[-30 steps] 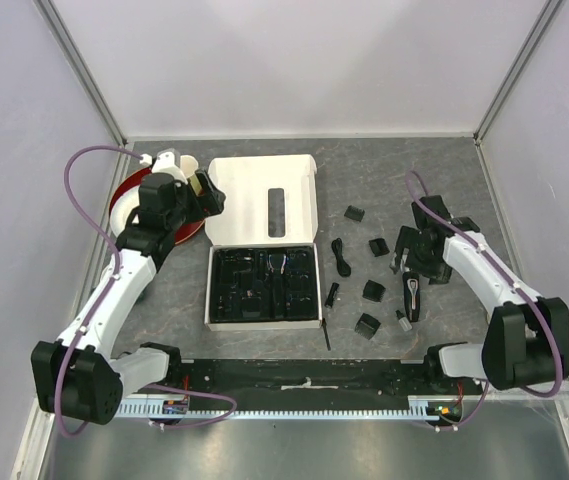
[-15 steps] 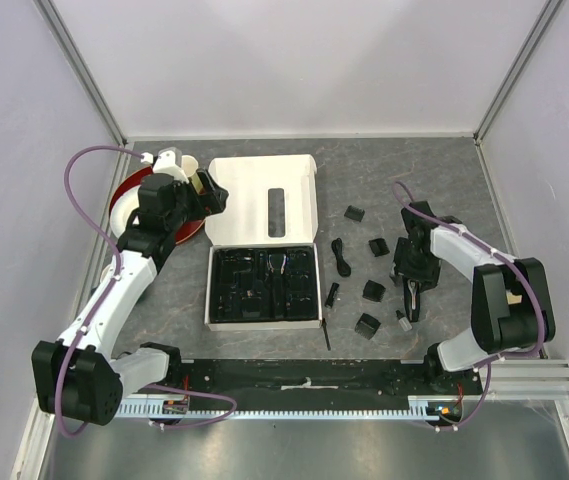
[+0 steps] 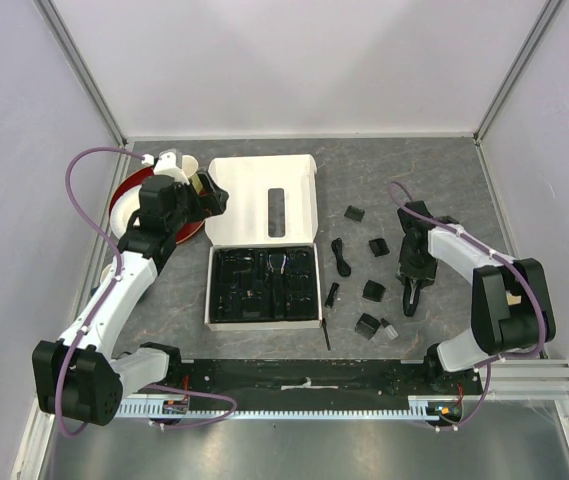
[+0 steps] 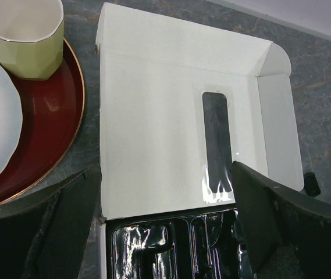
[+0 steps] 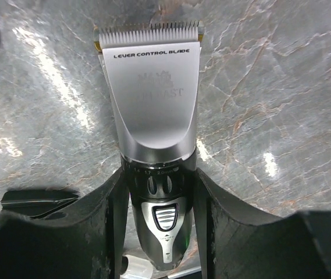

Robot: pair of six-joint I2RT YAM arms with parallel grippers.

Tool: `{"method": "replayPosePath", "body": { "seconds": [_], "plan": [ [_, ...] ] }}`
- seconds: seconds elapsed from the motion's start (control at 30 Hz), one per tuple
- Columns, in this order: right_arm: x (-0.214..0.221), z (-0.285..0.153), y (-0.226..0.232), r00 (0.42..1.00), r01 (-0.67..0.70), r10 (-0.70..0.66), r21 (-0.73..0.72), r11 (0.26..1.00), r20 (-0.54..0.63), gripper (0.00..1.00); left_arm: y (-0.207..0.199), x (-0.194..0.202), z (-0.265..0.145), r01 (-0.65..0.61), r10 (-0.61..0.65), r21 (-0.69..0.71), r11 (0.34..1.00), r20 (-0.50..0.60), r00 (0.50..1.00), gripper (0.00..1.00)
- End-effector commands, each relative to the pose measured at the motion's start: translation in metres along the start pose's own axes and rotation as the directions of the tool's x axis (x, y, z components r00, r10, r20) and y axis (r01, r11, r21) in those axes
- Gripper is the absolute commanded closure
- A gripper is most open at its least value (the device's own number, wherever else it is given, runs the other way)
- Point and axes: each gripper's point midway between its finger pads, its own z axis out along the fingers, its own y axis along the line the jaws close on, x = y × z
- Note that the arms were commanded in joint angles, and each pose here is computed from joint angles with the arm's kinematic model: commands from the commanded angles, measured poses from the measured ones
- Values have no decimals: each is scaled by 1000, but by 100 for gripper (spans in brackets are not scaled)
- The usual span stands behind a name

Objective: Sort the hair-cutting tools

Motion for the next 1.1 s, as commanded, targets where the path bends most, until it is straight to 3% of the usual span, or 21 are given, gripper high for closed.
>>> {"method": "replayPosePath", "body": {
  "seconds": [0.0, 0.23, 0.43, 0.6, 0.77, 1.07],
  "plan": [
    [-53, -38, 7, 973, -44, 50, -33, 998, 223, 72, -6, -13, -3, -9, 8, 28, 1000, 47, 999, 2],
    [-95, -103, 49, 922, -9, 90, -212, 977, 377, 73, -4, -10, -3, -4, 4, 17, 1000, 33, 999, 2],
    [-99, -166, 122, 871, 137, 85, -405, 904, 484, 73, -1, -5, -4, 8, -8, -3, 1000, 5, 1000, 3],
    [-75, -205, 187, 833, 288, 51, -512, 809, 550, 73, 7, 3, -8, 18, -20, -49, 999, -31, 999, 3],
    [-43, -217, 245, 818, 370, 28, -562, 740, 575, 73, 22, 10, -14, 28, -34, -132, 991, -46, 998, 3],
    [0, -216, 317, 808, 401, 7, -559, 726, 589, 73, 35, 38, -29, 44, -68, -188, 981, -121, 990, 3]
  ]
}}
